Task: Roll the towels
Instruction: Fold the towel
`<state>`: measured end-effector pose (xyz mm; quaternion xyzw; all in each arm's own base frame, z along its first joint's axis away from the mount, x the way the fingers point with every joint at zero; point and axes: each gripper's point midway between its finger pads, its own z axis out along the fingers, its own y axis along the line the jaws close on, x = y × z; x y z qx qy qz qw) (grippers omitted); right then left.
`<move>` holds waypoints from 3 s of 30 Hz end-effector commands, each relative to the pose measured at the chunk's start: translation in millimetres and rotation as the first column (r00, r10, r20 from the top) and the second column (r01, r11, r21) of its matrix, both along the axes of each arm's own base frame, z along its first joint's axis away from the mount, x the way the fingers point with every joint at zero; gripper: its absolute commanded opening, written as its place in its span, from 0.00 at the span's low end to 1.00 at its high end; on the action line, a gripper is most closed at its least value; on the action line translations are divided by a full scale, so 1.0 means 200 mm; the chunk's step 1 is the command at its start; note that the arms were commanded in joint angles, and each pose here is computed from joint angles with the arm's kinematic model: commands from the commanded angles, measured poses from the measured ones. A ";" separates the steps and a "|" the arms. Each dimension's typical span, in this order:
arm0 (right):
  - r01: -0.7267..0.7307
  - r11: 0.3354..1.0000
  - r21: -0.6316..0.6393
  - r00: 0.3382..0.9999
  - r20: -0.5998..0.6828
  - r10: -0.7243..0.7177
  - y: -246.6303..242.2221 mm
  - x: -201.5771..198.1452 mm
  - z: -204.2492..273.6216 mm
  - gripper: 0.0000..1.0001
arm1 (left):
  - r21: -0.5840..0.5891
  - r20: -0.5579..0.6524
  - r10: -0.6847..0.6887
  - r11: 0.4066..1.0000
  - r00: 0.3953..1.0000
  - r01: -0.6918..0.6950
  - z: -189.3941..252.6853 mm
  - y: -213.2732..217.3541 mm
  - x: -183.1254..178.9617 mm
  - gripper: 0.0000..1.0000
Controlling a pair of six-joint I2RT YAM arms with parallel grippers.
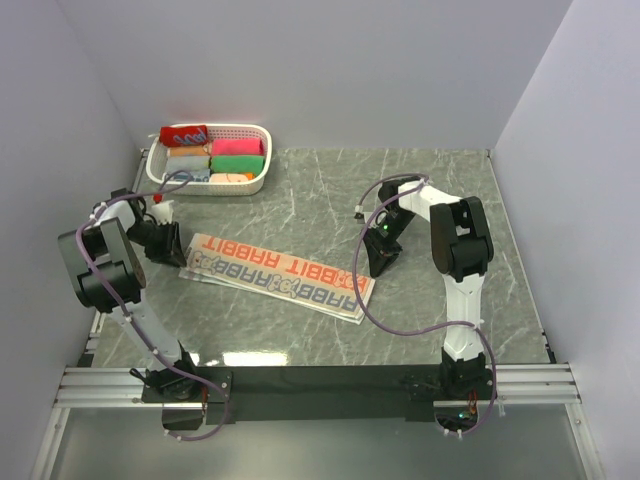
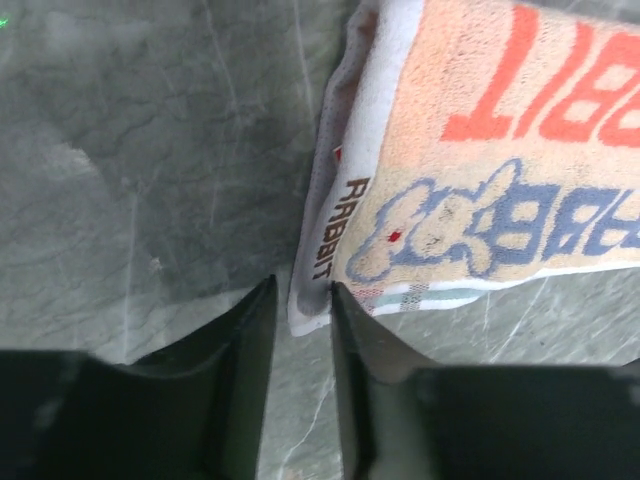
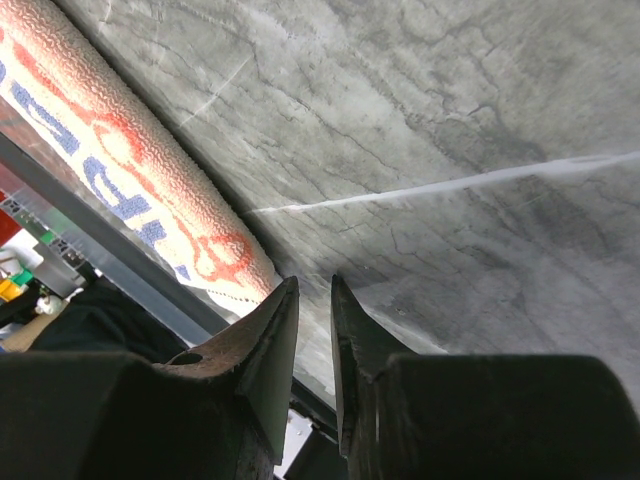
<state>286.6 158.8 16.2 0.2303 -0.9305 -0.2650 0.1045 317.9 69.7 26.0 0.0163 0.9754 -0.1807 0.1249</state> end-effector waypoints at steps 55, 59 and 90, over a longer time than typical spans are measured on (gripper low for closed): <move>-0.152 0.988 0.016 0.971 0.191 0.146 0.09 0.07 0.15 0.31 | 0.165 0.226 -0.171 0.977 0.959 0.135 0.36 -0.02 0.11 0.43; -0.159 0.987 0.036 0.976 0.155 0.152 0.14 0.01 0.10 0.30 | 0.118 0.218 -0.156 0.984 0.963 0.133 0.29 -0.19 0.14 0.35; 0.145 0.928 0.343 0.966 0.155 -0.208 -0.12 -0.13 0.41 0.22 | -0.111 0.609 -0.364 0.840 0.704 0.531 0.33 -1.79 1.28 0.49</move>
